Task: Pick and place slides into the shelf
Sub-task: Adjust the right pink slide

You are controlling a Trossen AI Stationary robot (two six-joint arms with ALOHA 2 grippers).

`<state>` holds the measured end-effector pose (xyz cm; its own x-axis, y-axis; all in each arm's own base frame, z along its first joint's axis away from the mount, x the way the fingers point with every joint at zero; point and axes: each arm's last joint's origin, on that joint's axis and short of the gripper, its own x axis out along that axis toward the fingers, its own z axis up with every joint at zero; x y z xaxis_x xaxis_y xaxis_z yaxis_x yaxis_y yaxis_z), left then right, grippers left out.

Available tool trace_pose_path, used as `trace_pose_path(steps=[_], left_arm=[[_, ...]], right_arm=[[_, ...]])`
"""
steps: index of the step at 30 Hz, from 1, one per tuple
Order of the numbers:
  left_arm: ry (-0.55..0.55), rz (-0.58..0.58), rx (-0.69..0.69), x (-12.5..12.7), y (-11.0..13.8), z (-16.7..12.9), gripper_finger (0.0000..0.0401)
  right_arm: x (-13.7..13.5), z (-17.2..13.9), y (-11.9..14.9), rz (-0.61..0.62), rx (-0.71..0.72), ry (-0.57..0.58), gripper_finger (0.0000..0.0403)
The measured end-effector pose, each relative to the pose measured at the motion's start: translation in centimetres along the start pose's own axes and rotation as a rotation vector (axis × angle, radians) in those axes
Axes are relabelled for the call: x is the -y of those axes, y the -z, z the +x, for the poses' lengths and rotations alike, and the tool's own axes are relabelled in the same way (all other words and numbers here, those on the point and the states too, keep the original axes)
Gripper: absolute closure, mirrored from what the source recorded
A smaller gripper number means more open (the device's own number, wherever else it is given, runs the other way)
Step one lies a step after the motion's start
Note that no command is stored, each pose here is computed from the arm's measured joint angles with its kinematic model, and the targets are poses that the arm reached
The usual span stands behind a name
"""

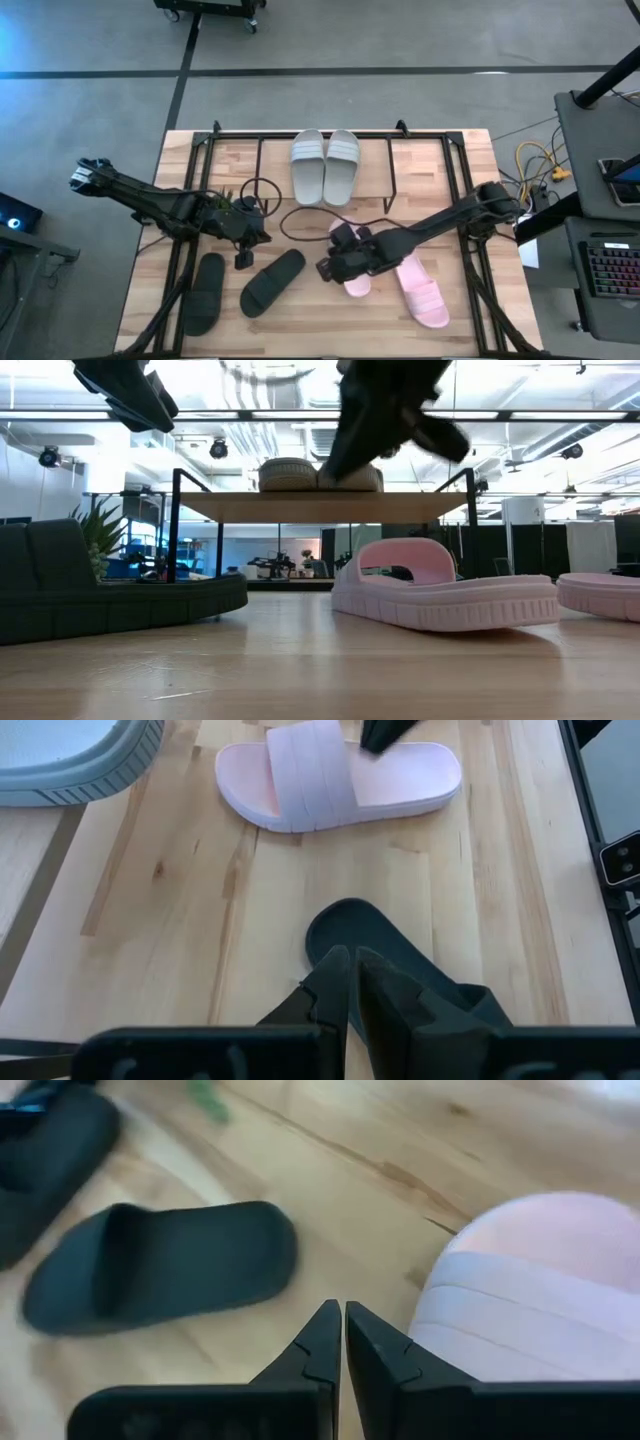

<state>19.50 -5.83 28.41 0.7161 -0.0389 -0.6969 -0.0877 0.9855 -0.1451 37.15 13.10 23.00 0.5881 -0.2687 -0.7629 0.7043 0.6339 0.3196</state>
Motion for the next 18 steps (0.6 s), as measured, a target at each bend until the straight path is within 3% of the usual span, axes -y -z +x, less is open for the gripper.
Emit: trace_pose_path(steps=[2,10,18], left_arm=[[0.000,0.000,0.000,0.0,0.0,0.0,0.0393],[0.001,0.002,-0.002,0.0,0.0,0.0,0.0393],[0.001,0.003,-0.001,0.0,0.0,0.0,0.0393]], right_arm=[[0.7,-1.7,0.0,0.010,-0.032,0.041,0.0390],[4.8,-6.6,2.1,0.111,-0.209,0.415,0.0390],[7.0,-8.6,4.7,0.197,-0.477,0.769,0.0390]])
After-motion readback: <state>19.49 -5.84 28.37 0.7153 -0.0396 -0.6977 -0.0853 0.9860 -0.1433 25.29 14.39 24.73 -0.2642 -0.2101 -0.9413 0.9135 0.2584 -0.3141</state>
